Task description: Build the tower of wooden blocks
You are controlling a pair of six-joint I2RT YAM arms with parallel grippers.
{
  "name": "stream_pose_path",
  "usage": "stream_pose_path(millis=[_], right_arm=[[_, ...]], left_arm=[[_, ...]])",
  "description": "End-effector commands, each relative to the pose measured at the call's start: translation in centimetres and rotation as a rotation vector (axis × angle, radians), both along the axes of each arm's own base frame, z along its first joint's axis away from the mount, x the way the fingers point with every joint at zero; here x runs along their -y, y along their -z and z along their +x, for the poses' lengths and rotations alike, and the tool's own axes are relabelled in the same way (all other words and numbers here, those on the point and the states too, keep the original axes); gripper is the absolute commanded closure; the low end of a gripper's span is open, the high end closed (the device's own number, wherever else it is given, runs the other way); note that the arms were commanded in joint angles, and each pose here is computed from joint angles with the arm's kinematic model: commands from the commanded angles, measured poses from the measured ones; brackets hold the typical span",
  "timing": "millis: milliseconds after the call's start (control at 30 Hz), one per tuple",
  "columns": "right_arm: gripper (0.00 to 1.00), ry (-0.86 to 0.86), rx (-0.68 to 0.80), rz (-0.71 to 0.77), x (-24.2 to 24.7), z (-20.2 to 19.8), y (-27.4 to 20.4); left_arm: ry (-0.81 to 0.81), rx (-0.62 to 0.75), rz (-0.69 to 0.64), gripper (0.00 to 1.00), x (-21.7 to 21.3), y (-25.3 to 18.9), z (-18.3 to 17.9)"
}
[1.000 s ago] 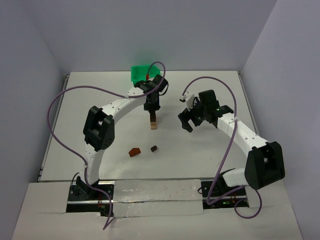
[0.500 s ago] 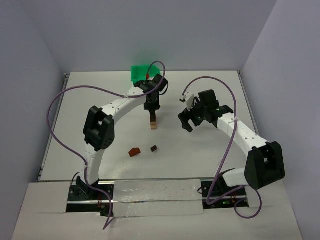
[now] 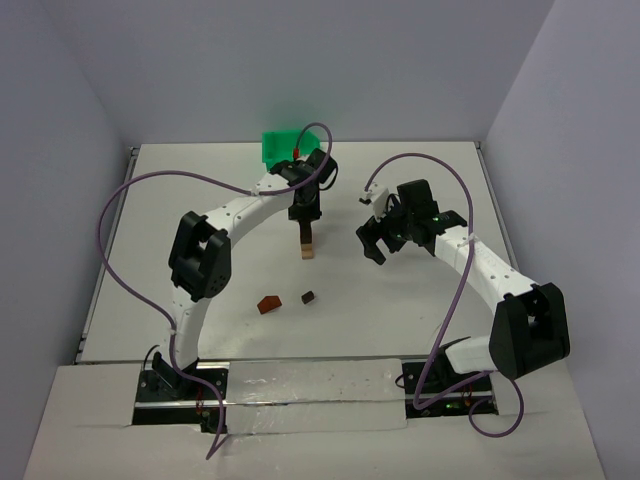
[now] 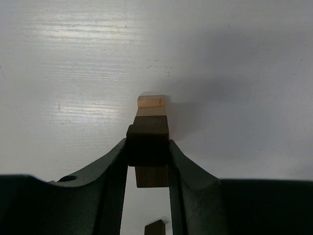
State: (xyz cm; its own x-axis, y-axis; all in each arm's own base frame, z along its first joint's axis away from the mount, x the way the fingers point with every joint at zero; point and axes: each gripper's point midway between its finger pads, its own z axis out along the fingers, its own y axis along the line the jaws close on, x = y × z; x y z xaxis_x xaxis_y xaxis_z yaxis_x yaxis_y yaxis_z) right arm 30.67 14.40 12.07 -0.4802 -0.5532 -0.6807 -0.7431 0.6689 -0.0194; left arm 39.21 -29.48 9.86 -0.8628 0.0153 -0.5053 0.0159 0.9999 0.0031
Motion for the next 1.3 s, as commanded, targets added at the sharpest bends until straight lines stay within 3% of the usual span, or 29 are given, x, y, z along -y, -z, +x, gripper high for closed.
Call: stream_pose_path(millis=[0,200,333,467,600,733,867,1100,1267], right_arm=[[0.0,-0.008,0.058,0.023,-0.4,1.4,-1.7],[0.0,-0.009,0.057,0.024,-0.4,1.4,-1.7],[0.0,-0.01,0.059,0.024,-0.4,1.4,-1.8],[0.0,-0.008,0.059,0.026,-0.4,1.4,-1.8],[0.0,-0.018,0.062,0.037,-0.6,1.2,-2.1],[0.0,-0.089,0.073,0.069,-1.3,0.0,-2.8],[0.02,-0.194,0.093,0.104,-2.1,-2.0,-4.3],[0.16,-0.277,0.09,0.157,-7.8,-6.0,-5.5],[0.19,-0.313,0.052,0.142,-12.9,-9.5,-1.5]], left_arm=[[0.004,0.032,-0.023,0.57,0.9,-1.2,0.7],[0.008,0.027,-0.024,0.43,1.0,-1.1,0.6],[0.007,0.027,-0.021,0.38,0.9,-1.1,0.5],[0.022,0.043,-0.037,0.23,1.0,-2.2,0.8],[0.113,0.104,-0.142,0.03,2.0,-6.5,1.3],[0.216,0.253,-0.266,0.01,0.9,-13.5,1.0],[0.229,0.403,-0.378,0.01,-3.4,-20.5,-0.1],[-0.087,0.425,-0.417,0.01,-15.8,-19.8,-0.7],[-0.2,0.411,-0.417,0.01,-20.0,-17.8,-2.5]])
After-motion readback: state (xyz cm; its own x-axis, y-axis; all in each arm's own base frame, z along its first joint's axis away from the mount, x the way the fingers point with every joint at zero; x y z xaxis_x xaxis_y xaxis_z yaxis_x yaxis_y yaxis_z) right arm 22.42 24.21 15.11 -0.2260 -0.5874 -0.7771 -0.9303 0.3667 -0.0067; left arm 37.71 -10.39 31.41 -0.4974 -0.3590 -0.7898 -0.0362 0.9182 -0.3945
